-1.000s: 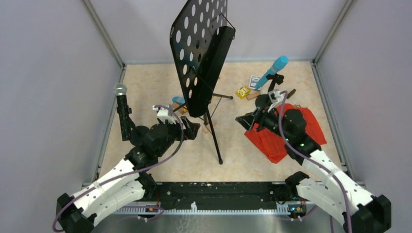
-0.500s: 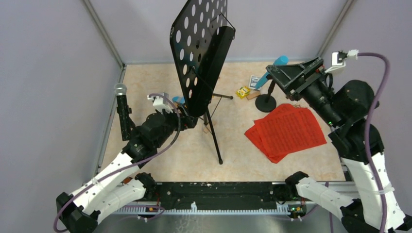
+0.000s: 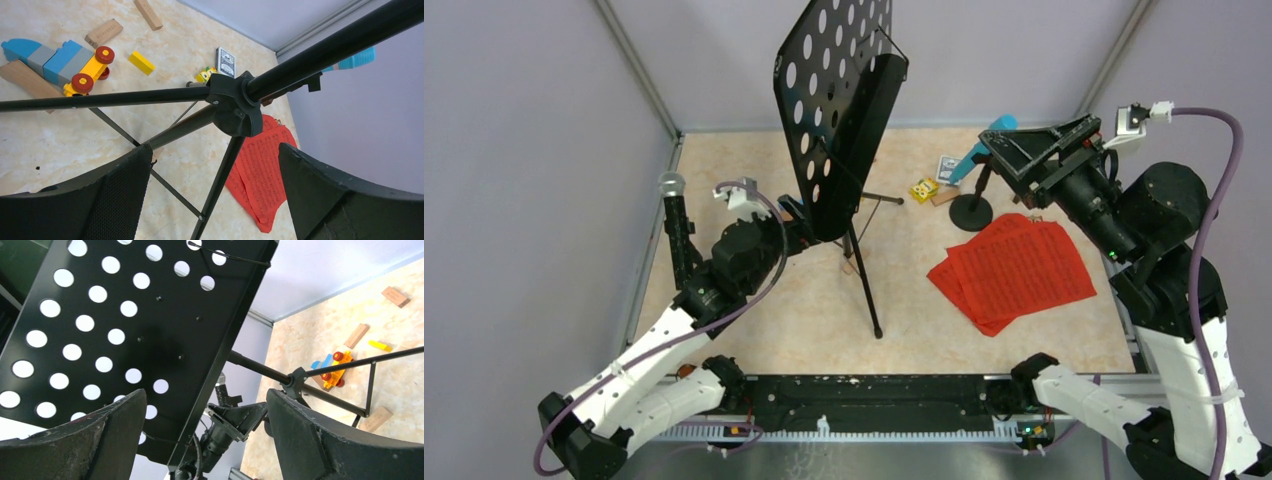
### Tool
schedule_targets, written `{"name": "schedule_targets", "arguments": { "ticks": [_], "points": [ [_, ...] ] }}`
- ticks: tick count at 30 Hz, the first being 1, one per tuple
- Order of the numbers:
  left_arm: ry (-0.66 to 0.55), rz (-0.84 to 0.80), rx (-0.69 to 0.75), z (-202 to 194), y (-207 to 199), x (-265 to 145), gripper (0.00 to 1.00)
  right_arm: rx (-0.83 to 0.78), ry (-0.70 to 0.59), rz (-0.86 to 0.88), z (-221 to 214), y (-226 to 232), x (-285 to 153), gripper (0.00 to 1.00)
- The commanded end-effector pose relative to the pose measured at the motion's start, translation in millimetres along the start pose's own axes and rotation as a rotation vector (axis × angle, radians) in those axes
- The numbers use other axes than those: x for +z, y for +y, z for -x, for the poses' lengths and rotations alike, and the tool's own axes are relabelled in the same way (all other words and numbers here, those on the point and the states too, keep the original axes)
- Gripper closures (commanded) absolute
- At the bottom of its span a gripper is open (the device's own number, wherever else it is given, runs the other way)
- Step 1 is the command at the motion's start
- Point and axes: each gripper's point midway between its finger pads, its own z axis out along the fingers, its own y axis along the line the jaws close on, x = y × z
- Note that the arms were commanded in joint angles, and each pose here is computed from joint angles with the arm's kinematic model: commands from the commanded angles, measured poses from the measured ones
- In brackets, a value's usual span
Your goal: Pack up the instrument practice props
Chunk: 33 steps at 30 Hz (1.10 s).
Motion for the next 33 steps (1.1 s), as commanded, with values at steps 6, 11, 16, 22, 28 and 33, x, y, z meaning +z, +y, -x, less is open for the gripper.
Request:
{"name": "schedule_targets", "arguments": {
  "ticks": [6, 11, 16, 22, 28, 33],
  "points": [
    [-0.024, -0.030, -0.053, 9.7, -15.1, 8.4, 0.01, -0.008, -0.016, 0.010, 2.5, 2.4, -7.3, 0.11],
    [-0.015, -0.030, -0.060, 7.0, -14.9, 9.3, 0.01, -0.006, -0.045, 0.043, 8.5, 10.5, -15.7, 0.11],
    [0.004, -0.023, -0.062, 1.9, -12.7, 10.0, 0.01, -0.004, -0.043, 0.043, 7.3, 8.9, -16.7, 0.11],
    [-0.003, -0.018, -0.080, 3.9, -13.4, 10.9, 0.01, -0.009, -0.058, 0.072, 10.6, 15.3, -22.3, 0.11],
    [-0.030, 0.037, -0.121, 11.1, -8.7, 13.9, 0.01, -0.165, -0.038, 0.046, -3.2, -13.2, -16.0, 0.11],
    [-0.046, 0.014, -0.144, 17.9, -20.0, 21.2, 0.04, -0.415, 0.029, 0.101, -62.0, -97.2, -5.9, 0.15]
  ]
}}
